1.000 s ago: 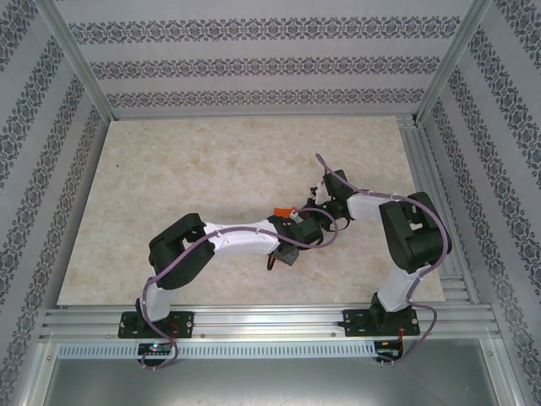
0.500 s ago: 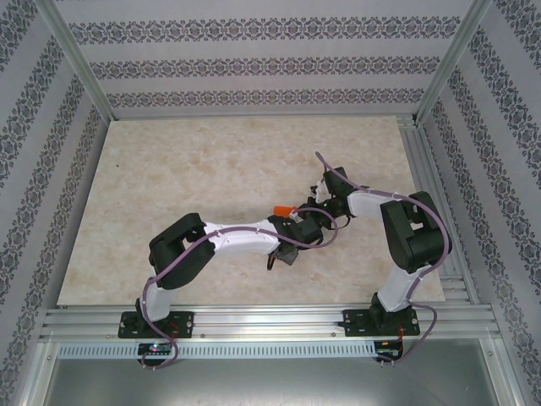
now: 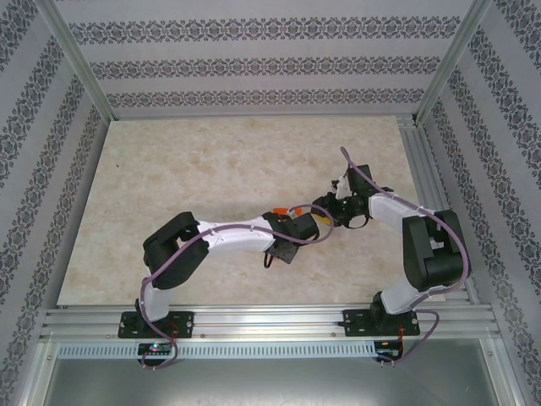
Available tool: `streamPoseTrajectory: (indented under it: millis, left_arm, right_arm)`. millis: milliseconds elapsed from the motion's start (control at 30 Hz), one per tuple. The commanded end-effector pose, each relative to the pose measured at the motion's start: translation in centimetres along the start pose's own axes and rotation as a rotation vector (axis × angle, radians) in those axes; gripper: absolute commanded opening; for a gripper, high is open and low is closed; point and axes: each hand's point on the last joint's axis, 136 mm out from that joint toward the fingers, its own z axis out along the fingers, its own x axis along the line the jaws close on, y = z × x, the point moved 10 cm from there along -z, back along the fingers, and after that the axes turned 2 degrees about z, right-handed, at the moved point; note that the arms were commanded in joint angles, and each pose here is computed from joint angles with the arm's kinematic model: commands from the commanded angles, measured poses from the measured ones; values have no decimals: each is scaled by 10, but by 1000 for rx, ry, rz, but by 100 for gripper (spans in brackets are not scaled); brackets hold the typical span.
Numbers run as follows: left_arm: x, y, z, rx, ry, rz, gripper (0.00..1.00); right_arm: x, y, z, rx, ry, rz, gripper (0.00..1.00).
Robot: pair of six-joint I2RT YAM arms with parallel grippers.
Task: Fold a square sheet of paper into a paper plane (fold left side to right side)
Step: Fold the wing for the fifth time at the center of the table.
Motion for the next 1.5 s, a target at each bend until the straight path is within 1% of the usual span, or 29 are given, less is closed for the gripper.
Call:
streamPoseTrajectory:
  millis: [0, 100, 233, 367, 433, 633, 900, 967, 1167, 1467]
  left_arm:
    - [5, 7, -15, -42, -114, -55, 3]
    - [11, 10, -19, -58, -193, -109, 2]
    - [23, 11, -19, -86, -315, -206, 2]
    - [34, 8, -12, -100, -427, -298, 1]
    - [37, 6, -9, -103, -461, -328, 1]
    - [44, 1, 0, -106, -526, -411, 0]
    - [60, -8, 12, -121, -622, -551, 0]
    - [63, -10, 13, -128, -628, -575, 0]
    - [66, -11, 13, -137, -656, -596, 0]
    - [67, -9, 10, -144, -661, -596, 0]
  right_arm:
    - [-2, -3, -4, -23, 12, 0, 38]
    - [-3, -7, -3, -20, 24, -6, 38]
    - [-2, -12, 1, -12, 82, -15, 38]
    - [6, -17, 8, -9, 127, -46, 40]
    - [13, -20, 13, -4, 141, -71, 41]
    - [25, -31, 32, 23, 112, -112, 41]
    - [30, -43, 46, 44, 86, -137, 41]
    - [29, -43, 48, 43, 85, -132, 41]
    - [36, -46, 62, 74, 103, -142, 40]
    - [37, -45, 77, 84, 117, -126, 36]
